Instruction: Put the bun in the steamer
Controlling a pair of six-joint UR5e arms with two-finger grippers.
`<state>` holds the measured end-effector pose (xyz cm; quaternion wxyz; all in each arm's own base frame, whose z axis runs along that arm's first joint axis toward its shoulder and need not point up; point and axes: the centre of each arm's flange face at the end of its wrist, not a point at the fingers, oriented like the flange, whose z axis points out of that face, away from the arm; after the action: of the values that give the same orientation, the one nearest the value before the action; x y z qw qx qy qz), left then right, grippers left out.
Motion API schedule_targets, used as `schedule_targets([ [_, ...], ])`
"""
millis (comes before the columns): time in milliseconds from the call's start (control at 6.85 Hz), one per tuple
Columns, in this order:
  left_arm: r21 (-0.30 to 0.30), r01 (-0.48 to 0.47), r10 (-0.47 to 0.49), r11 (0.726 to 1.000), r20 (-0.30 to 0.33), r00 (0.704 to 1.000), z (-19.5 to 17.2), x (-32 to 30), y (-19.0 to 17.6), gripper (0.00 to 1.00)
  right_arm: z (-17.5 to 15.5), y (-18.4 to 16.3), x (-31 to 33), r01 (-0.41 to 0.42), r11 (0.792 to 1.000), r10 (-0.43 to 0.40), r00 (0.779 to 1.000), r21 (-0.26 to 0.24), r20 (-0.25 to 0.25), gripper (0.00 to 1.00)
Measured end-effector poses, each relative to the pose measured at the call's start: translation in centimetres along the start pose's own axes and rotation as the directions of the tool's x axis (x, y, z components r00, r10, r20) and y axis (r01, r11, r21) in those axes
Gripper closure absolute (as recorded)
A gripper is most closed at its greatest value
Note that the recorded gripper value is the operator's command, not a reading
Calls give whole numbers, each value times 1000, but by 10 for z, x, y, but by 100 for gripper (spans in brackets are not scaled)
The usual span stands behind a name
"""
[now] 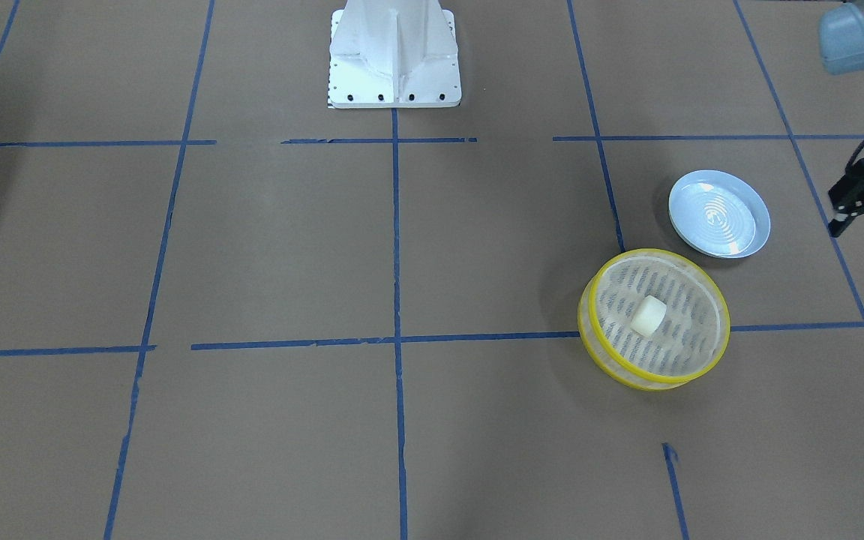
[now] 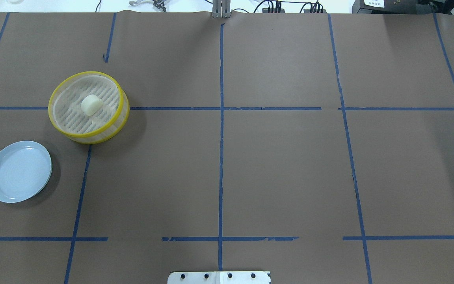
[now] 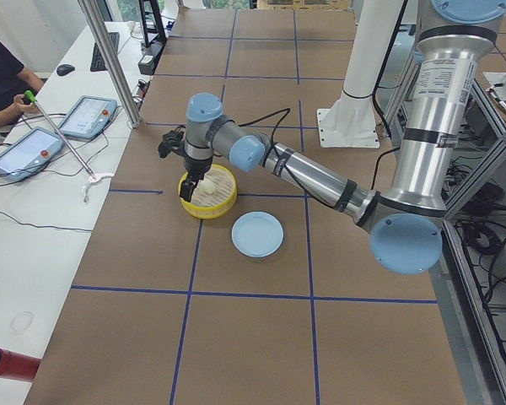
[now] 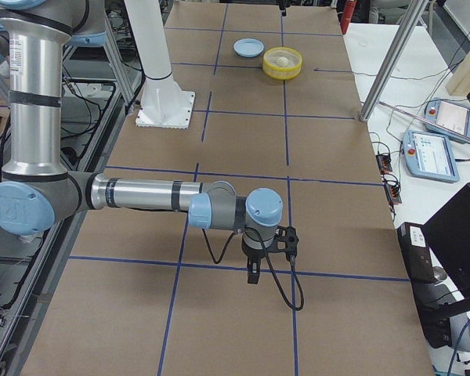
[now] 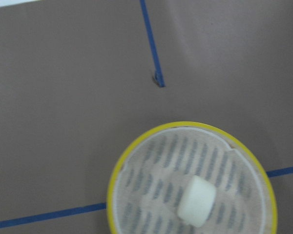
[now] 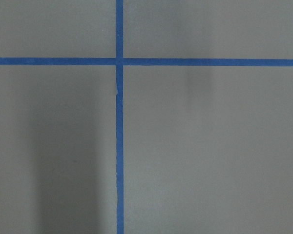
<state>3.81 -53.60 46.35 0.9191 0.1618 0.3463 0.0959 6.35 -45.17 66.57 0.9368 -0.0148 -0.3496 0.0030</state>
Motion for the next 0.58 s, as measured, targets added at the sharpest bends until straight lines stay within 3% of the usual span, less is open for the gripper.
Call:
schedule_targets([
  [292,-85,28,-28,996,9,1000,12,-118,80,0,0,0,0,0,1000,0,1000,0,0,0],
  [584,-161,99,-100,982,0,995,38,-177,149,0,0,0,0,0,1000,0,1000,0,0,0],
])
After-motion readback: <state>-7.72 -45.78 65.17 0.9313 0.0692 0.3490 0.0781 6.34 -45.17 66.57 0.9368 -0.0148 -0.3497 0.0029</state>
